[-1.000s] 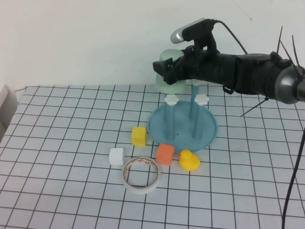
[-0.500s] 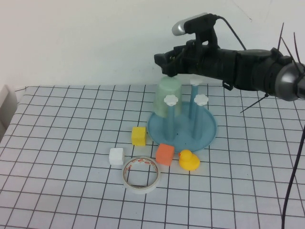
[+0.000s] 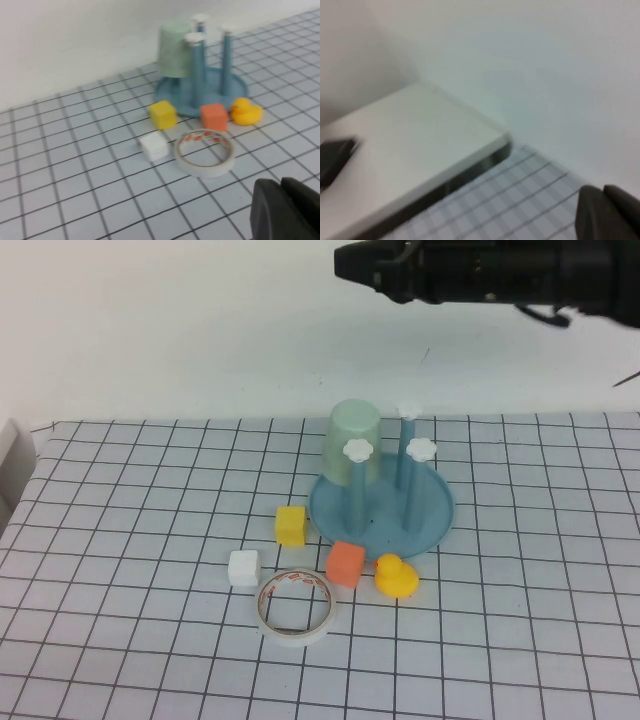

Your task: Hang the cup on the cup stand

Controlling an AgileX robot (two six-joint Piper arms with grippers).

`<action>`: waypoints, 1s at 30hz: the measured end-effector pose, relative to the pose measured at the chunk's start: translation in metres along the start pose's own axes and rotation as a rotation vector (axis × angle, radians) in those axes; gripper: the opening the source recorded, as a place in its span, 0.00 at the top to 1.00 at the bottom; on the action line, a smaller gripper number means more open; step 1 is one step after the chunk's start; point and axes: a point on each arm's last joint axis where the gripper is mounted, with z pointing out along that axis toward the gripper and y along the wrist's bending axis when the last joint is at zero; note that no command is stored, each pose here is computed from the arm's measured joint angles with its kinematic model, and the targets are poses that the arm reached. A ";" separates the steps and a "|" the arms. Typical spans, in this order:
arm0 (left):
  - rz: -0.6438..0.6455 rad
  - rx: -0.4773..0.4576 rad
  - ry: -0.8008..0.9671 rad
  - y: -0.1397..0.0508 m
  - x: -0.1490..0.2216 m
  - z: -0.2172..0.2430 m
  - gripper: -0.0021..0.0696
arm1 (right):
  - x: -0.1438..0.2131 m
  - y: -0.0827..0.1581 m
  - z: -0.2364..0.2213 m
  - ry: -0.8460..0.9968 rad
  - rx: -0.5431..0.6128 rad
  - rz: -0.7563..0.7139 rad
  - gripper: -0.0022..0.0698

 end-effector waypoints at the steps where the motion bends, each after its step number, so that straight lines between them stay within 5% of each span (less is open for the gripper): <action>1: -0.020 -0.018 0.001 0.002 0.000 0.000 0.97 | -0.004 0.007 -0.007 0.035 -0.028 -0.014 0.96; 6: -0.045 -0.056 0.007 0.005 0.001 0.000 0.97 | -0.019 0.038 -0.042 0.181 -0.093 -0.061 0.96; 13: -0.044 -0.062 0.009 0.006 0.001 0.000 0.97 | -0.026 0.091 -0.115 0.126 -0.013 -0.129 0.96; 30: -0.038 -0.066 0.008 0.006 0.001 0.000 0.97 | 0.082 0.197 -0.271 -0.011 0.065 -0.235 0.96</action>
